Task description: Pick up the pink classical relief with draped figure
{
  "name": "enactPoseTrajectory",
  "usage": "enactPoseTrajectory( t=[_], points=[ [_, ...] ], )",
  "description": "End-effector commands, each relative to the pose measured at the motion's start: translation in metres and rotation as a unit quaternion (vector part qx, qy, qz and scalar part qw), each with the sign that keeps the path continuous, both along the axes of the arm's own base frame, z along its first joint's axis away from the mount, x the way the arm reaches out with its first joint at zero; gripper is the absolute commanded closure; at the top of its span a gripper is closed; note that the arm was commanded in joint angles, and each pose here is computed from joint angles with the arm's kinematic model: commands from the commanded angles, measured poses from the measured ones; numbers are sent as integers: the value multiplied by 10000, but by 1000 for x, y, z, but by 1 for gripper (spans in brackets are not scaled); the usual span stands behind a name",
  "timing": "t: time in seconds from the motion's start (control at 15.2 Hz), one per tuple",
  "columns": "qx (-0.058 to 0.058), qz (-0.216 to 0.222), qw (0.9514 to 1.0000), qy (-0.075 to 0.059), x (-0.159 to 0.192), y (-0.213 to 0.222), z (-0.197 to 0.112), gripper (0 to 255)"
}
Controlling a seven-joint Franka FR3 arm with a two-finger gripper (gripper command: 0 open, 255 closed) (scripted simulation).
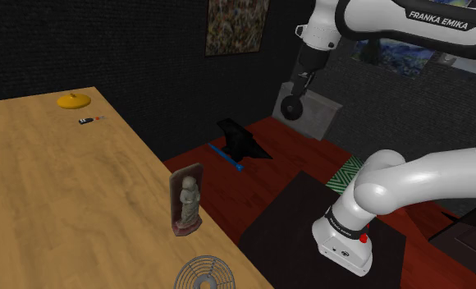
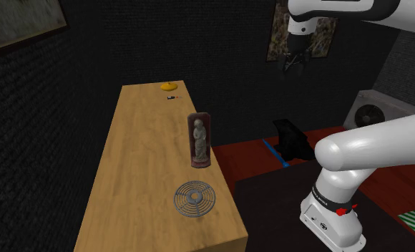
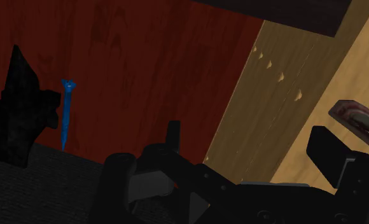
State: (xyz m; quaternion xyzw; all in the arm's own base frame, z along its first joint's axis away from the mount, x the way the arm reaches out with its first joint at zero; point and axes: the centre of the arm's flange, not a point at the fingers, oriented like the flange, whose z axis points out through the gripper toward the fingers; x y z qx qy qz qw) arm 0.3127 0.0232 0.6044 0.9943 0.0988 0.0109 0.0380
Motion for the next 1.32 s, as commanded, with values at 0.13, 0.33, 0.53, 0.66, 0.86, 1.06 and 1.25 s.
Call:
enactPoseTrajectory(
  t=[0.13,0.33,0.53,0.66,0.86,1.06,1.25],
  points=[
    [43,-167,9999,12,-1,22,-12,0],
    [106,-417,9991,30,-2,56,-29,0],
    [170,-667,9976,48,0,90,-46,0],
    [213,-833,9963,60,1,113,-57,0],
    [276,-1082,9937,78,5,147,-73,0],
    [340,-1330,9905,96,11,181,-88,0],
    [403,-1578,9866,114,18,215,-103,0]
  ],
)
